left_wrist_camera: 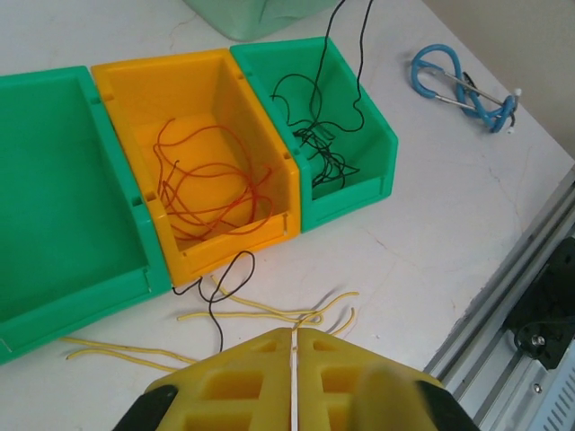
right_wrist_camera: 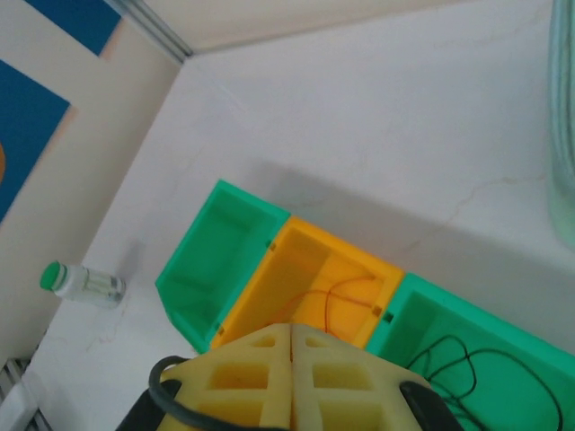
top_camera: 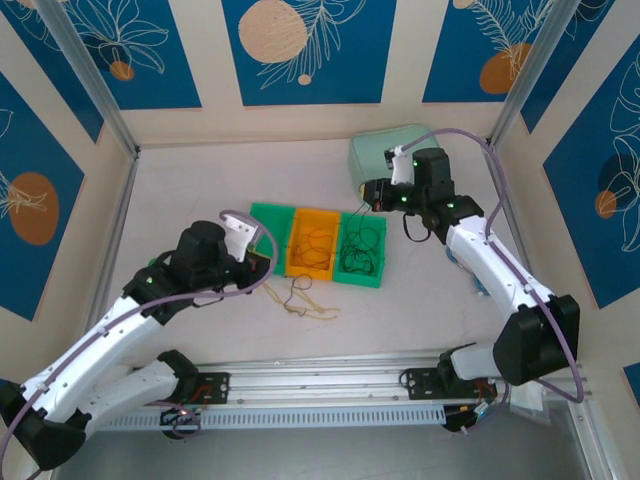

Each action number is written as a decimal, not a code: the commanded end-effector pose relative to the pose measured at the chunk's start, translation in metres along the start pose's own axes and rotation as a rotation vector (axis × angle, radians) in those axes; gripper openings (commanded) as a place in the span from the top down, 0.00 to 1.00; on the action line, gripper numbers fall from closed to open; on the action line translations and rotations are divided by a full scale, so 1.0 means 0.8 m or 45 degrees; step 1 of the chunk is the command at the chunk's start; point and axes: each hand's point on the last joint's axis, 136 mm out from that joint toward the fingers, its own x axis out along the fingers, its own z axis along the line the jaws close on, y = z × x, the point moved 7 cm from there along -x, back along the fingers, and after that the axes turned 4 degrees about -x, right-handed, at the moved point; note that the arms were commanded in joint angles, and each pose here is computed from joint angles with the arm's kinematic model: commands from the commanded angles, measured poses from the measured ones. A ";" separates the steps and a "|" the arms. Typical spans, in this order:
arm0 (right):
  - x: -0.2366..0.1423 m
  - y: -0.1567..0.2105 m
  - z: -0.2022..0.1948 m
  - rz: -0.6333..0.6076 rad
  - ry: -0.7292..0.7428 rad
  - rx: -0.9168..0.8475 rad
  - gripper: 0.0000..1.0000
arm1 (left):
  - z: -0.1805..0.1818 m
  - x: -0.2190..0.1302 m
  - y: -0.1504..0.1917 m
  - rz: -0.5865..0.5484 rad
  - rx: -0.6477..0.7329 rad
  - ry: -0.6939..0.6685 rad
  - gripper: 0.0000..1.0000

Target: Untangle the cables

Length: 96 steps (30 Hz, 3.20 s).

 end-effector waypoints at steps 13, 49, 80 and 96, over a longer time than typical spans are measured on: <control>0.047 0.063 -0.041 0.361 0.471 -0.216 1.00 | 0.052 0.030 -0.043 -0.015 -0.150 -0.057 1.00; -0.008 0.041 -0.006 0.217 0.313 -0.107 0.53 | 0.158 0.169 -0.060 0.204 -0.220 -0.166 1.00; 0.026 0.203 0.128 0.620 -0.024 -0.216 0.50 | 0.125 0.103 -0.090 -0.101 -0.223 -0.147 0.58; 0.104 0.277 0.178 1.035 -0.035 -0.728 0.51 | 0.082 -0.010 0.018 0.045 -0.380 -0.148 0.43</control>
